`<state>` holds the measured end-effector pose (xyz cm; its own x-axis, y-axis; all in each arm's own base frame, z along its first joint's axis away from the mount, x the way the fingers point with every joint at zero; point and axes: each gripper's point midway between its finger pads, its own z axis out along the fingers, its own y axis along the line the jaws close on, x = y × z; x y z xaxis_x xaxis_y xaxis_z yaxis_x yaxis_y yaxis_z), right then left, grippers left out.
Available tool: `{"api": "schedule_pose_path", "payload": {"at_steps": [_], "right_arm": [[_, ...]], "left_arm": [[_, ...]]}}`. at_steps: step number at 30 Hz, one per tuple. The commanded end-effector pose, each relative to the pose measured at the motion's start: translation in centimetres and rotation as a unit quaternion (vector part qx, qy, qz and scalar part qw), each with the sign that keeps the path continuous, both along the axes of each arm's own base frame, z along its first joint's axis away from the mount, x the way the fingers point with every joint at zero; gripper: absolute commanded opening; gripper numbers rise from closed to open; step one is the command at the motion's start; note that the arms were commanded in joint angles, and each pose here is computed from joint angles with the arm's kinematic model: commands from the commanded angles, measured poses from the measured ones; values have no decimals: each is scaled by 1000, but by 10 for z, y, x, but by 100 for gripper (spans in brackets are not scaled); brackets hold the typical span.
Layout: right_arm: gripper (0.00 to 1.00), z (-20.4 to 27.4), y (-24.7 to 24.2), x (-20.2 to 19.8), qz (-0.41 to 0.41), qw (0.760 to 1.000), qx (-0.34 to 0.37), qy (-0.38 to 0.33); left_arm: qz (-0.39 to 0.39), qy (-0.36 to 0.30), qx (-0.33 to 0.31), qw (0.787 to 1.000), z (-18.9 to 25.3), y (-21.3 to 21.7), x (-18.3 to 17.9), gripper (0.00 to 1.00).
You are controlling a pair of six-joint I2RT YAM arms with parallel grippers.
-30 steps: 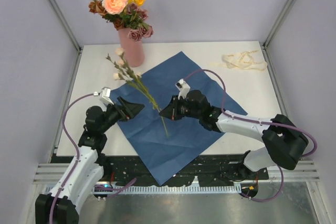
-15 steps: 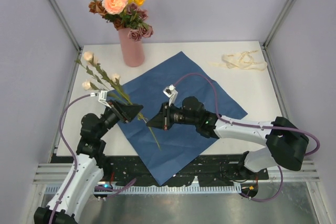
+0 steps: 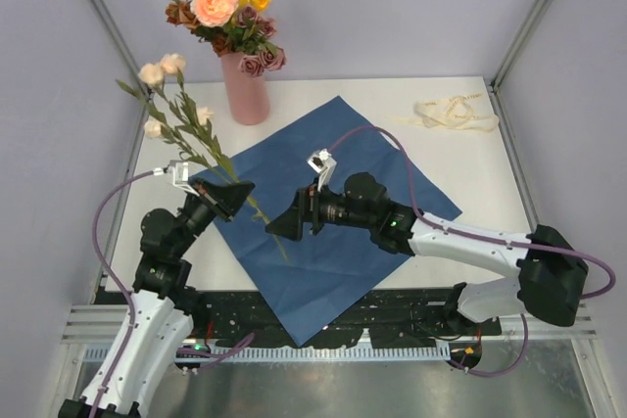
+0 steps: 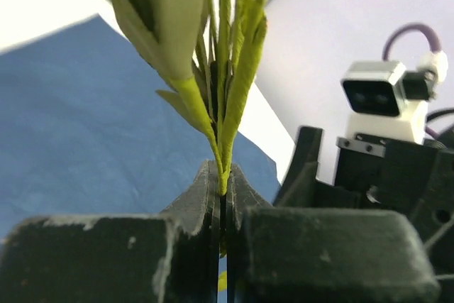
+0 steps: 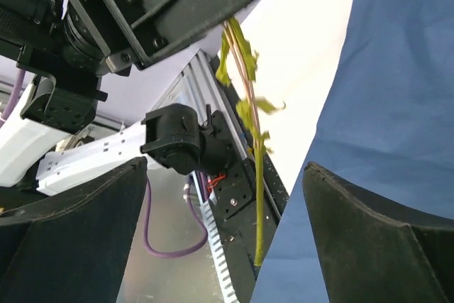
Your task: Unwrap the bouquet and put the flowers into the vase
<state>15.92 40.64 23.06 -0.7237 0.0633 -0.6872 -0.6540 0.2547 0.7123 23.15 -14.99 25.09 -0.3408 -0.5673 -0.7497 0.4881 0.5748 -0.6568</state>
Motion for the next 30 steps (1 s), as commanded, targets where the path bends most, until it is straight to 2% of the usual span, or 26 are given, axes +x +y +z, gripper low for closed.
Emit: {"api": "schedule_pose_path", "payload": {"at_steps": [1, 3, 6, 10, 13, 16, 19, 25, 30], "right_arm": [[95, 67, -27, 18, -73, 992, 21, -97], [95, 76, -41, 20, -97, 989, 19, -110], [95, 93, -60, 16, -115, 985, 31, -127], [95, 107, -85, 15, -147, 976, 39, -154], [95, 119, -105, 12, -165, 970, 41, -176], [95, 123, -125, 21, -214, 957, 31, -196], [95, 129, -141, 22, -237, 949, 31, -205], [95, 148, -157, 24, -261, 938, 35, -227], [95, 168, -177, 29, -297, 920, 23, -254]], "left_arm": [[68, -103, 36, 992, 66, 20, 14, 0], [111, -141, 56, 982, 89, 33, 22, 0], [209, -185, 84, 957, 124, 64, 40, 0], [327, -207, 112, 915, 168, 101, 73, 0], [374, -214, 147, 890, 193, 113, 108, 0], [432, -239, 134, 859, 225, 132, 131, 0], [467, -278, 99, 833, 256, 144, 145, 0], [489, -313, 82, 810, 296, 150, 189, 0], [493, -326, 105, 799, 306, 147, 223, 0]]}}
